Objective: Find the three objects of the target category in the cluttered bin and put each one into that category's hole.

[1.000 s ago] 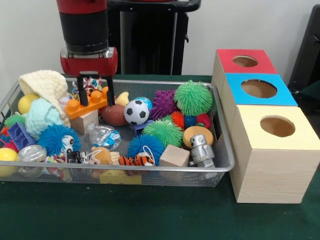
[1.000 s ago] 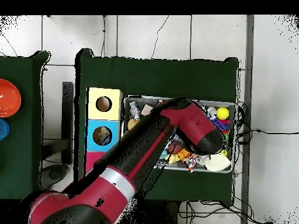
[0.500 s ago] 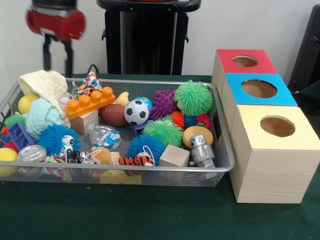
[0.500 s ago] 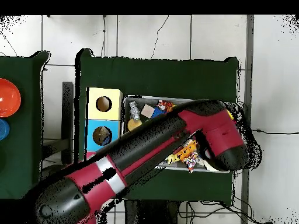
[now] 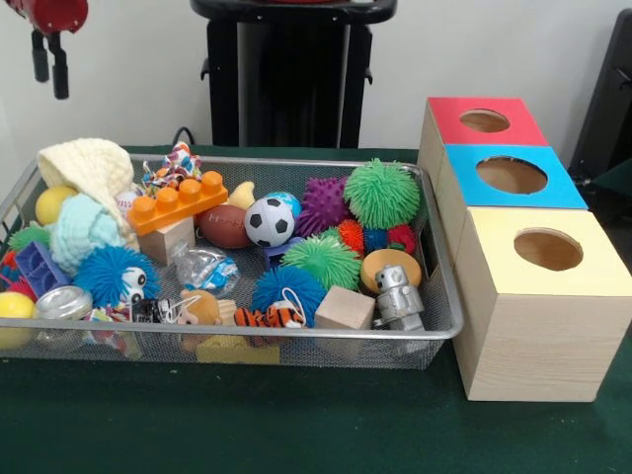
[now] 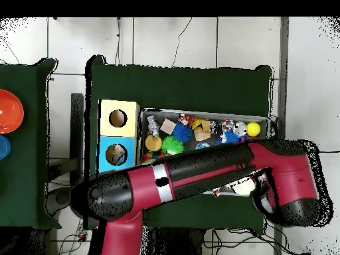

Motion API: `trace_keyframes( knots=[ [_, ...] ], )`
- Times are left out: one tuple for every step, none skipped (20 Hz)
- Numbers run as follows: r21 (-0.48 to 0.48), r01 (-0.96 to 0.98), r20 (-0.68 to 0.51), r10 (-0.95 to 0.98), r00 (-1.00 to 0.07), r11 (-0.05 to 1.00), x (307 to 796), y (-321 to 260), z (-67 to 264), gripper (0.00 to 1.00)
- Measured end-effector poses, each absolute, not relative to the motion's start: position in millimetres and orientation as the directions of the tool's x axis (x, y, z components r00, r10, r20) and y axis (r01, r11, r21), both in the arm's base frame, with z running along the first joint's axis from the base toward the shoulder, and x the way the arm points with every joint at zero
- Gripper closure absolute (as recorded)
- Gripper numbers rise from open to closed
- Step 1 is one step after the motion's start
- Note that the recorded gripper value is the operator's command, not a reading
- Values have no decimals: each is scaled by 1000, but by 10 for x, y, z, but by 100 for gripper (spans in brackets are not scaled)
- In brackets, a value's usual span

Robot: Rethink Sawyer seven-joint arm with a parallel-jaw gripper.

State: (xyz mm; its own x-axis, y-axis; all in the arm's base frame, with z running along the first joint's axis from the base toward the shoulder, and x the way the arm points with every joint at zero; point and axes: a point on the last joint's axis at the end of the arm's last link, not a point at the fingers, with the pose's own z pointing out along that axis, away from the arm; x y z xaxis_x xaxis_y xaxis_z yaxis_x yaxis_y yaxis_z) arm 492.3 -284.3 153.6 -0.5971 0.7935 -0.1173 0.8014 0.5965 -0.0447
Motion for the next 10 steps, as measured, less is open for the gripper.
trace_keyframes(
  knots=[
    [-57, 812, -121, 804, -583, 580, 4833, -2867, 1521, 0],
    [-82, 831, -131, 820, -556, 550, 4671, -2901, 1503, 0],
    [-88, 835, -133, 824, -551, 544, 4633, -2907, 1499, 0],
    [-110, 851, -140, 840, -525, 514, 4463, -2909, 1481, 0],
    [-118, 856, -142, 844, -517, 504, 4405, -2902, 1476, 0],
    [-125, 860, -143, 848, -510, 496, 4355, -2894, 1478, 0],
    [-127, 862, -145, 850, -506, 491, 4332, -2889, 1480, 0],
    [-134, 867, -149, 856, -496, 479, 4261, -2864, 1490, 0],
    [-134, 871, -152, 858, -490, 473, 4226, -2838, 1503, 0],
    [-133, 872, -154, 859, -488, 471, 4213, -2822, 1511, 0]
  ],
)
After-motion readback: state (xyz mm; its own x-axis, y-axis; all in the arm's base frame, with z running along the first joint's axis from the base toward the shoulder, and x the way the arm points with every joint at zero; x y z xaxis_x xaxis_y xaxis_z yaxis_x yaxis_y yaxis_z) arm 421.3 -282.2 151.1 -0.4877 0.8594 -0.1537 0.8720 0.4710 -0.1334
